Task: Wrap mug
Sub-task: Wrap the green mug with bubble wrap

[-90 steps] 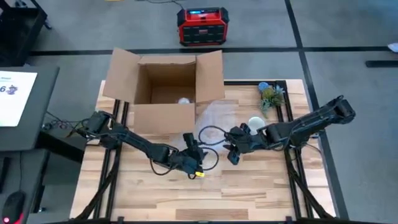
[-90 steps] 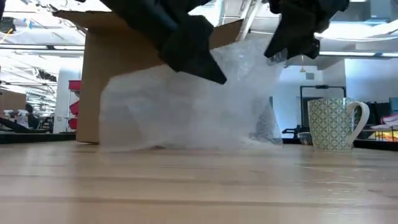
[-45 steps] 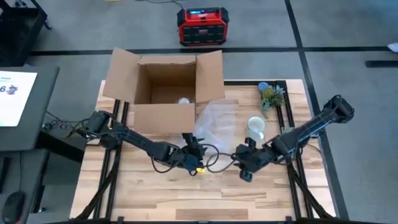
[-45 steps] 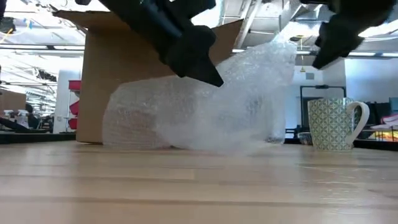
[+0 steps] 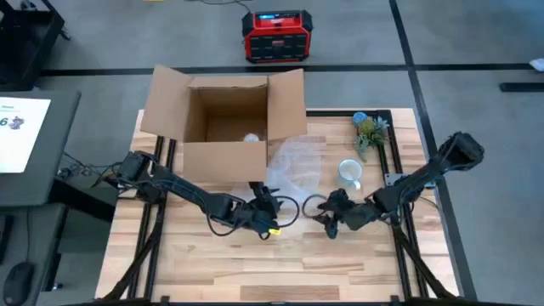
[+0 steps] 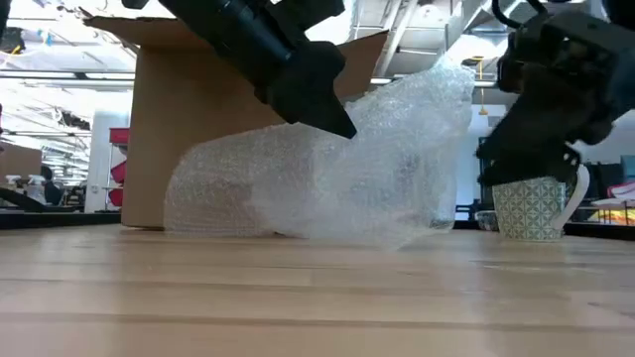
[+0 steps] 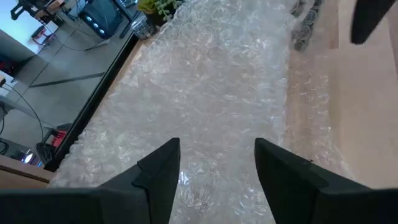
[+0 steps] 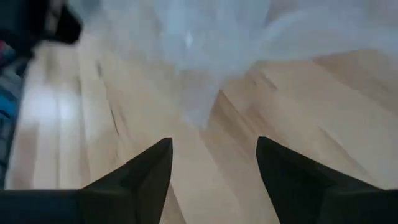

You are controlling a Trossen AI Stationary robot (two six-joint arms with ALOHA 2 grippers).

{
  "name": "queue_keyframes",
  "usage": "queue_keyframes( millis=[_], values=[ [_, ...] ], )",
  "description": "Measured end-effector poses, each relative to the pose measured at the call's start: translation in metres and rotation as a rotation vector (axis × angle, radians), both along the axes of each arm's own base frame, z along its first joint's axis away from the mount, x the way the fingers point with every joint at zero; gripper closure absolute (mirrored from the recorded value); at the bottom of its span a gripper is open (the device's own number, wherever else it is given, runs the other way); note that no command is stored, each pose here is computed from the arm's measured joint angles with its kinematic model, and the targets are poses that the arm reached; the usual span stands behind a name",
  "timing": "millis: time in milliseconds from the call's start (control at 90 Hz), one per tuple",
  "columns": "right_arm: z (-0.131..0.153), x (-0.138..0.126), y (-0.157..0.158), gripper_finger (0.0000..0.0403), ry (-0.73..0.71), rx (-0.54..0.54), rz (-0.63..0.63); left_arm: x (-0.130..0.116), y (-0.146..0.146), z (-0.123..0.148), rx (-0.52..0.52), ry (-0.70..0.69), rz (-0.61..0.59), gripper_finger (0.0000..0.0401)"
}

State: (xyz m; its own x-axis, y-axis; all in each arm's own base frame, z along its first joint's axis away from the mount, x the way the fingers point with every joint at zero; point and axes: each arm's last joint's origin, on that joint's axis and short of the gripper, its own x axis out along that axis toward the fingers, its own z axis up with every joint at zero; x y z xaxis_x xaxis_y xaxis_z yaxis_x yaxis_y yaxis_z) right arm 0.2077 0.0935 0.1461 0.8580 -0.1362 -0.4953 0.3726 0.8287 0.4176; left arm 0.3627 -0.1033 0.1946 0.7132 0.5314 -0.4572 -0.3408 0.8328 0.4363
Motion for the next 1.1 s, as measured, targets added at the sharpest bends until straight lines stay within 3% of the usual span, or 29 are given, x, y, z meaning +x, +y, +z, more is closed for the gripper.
queue_keyframes(
  millis=[300,589,711,889,978,1100],
  values=[
    [-0.002,0.012,0.001,0.0197,0.016,-0.108,0.046,0.001,0.0,0.002,-0.008,-0.023,0.0,0.0217],
    [-0.028,0.051,0.012,0.0212,0.082,-0.163,-0.027,0.001,-0.001,0.002,-0.013,-0.025,0.0,0.0217],
    [-0.03,0.065,0.017,0.0261,0.077,-0.165,-0.05,-0.001,-0.003,0.004,-0.015,-0.029,-0.006,0.0217],
    [-0.019,0.071,0.024,0.0387,0.049,-0.172,-0.031,-0.002,-0.02,0.039,-0.036,-0.116,-0.056,0.0217],
    [-0.006,0.066,0.027,0.0392,0.035,-0.109,0.002,-0.007,-0.029,0.062,-0.033,-0.152,-0.096,0.0217],
    [0.016,0.053,0.03,0.0399,0.085,0.086,0.155,-0.016,-0.037,0.09,-0.032,-0.206,-0.142,0.0217]
  ],
)
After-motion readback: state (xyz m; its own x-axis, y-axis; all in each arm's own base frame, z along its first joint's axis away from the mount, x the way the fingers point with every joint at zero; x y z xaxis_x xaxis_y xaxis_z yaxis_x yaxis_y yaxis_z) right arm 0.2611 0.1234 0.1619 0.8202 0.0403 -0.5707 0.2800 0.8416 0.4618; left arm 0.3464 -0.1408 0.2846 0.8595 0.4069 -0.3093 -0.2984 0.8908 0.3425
